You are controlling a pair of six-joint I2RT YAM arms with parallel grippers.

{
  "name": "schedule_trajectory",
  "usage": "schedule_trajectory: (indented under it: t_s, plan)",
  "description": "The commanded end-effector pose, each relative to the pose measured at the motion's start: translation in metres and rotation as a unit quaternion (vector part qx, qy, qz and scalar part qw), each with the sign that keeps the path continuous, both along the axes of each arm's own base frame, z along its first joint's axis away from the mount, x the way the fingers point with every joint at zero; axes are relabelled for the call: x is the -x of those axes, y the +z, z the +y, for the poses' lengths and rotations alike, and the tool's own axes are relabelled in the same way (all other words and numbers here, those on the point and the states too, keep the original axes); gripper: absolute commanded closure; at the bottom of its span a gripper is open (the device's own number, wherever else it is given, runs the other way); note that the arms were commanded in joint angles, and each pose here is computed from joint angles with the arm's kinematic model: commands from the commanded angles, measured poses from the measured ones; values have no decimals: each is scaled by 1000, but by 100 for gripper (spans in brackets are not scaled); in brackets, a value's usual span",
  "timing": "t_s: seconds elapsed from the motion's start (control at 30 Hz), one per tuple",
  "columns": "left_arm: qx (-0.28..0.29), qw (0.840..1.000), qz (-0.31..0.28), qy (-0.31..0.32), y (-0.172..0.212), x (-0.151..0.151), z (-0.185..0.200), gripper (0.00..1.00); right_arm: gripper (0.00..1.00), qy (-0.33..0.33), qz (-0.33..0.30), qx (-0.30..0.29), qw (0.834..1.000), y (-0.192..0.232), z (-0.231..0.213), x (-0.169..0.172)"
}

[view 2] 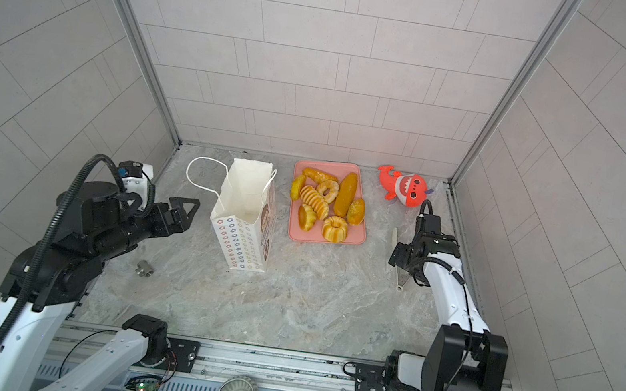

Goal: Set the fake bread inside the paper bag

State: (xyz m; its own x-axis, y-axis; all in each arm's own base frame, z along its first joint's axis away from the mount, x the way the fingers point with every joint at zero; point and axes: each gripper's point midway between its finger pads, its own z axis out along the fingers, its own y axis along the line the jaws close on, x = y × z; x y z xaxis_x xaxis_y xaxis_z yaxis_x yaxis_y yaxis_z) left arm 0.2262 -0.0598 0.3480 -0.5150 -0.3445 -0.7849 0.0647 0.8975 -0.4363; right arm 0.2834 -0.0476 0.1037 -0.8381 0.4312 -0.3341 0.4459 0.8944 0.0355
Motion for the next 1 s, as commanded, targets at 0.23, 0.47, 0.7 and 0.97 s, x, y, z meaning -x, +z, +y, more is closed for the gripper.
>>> schedule_trajectory:
  t_s: [0.23, 0.47, 0.7, 0.97]
  plan:
    - [2, 1000, -25, -17, 8, 4, -6, 6, 17, 8, 74, 7, 997, -34, -4, -1]
    - [5, 1000, -24, -17, 6, 6, -6, 6, 16, 20, 92, 11, 996, -48, -1, -5]
    - [0, 1000, -24, -11, 6, 7, -3, 6, 16, 20, 104, 12, 994, -62, -3, -14]
    - [-5, 1000, -19, -8, 4, 7, -2, 6, 16, 18, 108, 18, 994, -70, -6, -25]
